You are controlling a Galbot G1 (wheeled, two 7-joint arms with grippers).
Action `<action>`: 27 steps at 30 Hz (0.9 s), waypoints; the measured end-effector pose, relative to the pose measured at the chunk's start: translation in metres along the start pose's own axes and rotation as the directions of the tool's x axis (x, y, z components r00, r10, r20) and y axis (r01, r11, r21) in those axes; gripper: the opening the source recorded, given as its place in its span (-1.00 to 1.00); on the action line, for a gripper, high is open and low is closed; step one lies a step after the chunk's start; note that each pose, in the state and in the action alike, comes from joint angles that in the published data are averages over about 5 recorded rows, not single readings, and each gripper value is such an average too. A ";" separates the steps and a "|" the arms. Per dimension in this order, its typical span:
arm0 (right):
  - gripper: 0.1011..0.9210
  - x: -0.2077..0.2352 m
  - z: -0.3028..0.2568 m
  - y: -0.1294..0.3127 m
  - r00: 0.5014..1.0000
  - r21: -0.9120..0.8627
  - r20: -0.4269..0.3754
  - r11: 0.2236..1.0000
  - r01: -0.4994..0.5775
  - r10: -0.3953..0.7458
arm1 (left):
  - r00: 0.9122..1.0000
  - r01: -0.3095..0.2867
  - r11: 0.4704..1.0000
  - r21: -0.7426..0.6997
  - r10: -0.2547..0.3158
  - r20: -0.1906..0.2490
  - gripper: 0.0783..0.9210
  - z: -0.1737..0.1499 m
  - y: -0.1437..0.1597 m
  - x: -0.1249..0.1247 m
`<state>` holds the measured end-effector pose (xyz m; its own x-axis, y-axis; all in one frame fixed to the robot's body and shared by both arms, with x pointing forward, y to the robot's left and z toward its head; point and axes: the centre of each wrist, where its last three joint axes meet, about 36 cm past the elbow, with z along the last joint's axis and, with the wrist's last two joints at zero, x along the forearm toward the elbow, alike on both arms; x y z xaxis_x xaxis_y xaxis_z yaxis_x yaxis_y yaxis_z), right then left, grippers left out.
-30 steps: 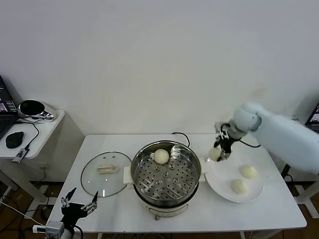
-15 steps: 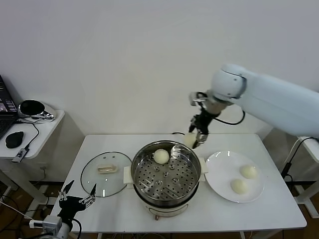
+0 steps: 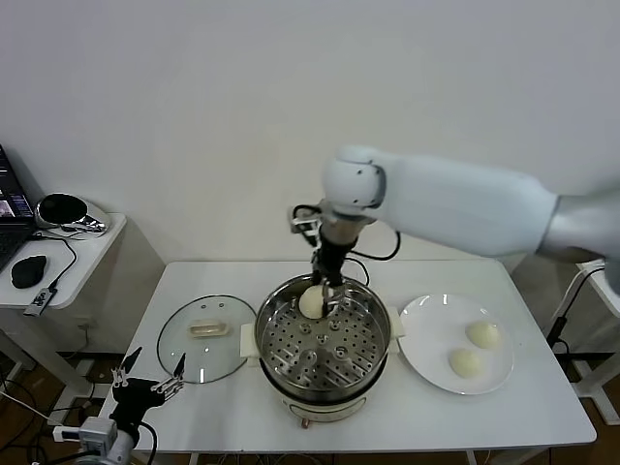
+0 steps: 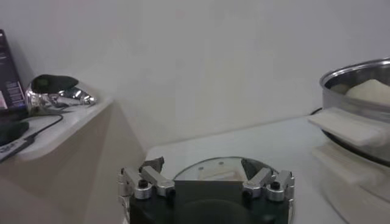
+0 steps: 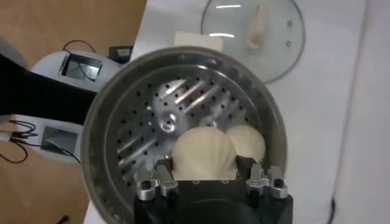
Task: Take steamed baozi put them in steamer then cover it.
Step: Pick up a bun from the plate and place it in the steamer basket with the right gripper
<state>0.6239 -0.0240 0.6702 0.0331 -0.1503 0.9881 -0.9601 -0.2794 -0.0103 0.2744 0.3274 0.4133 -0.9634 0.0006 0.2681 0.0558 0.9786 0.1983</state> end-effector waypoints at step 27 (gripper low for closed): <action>0.35 -0.093 -0.037 -0.009 1.000 0.017 -0.014 1.000 0.013 -0.013 | 1.000 -0.003 1.000 0.018 0.002 0.017 0.77 -0.005 -0.005 0.004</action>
<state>0.6189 0.0277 0.5844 0.0412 -0.1331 0.9902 -0.9547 -0.2976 -0.0003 0.2720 0.3211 0.4184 -0.9675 0.0063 0.2526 0.0535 0.9822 0.1803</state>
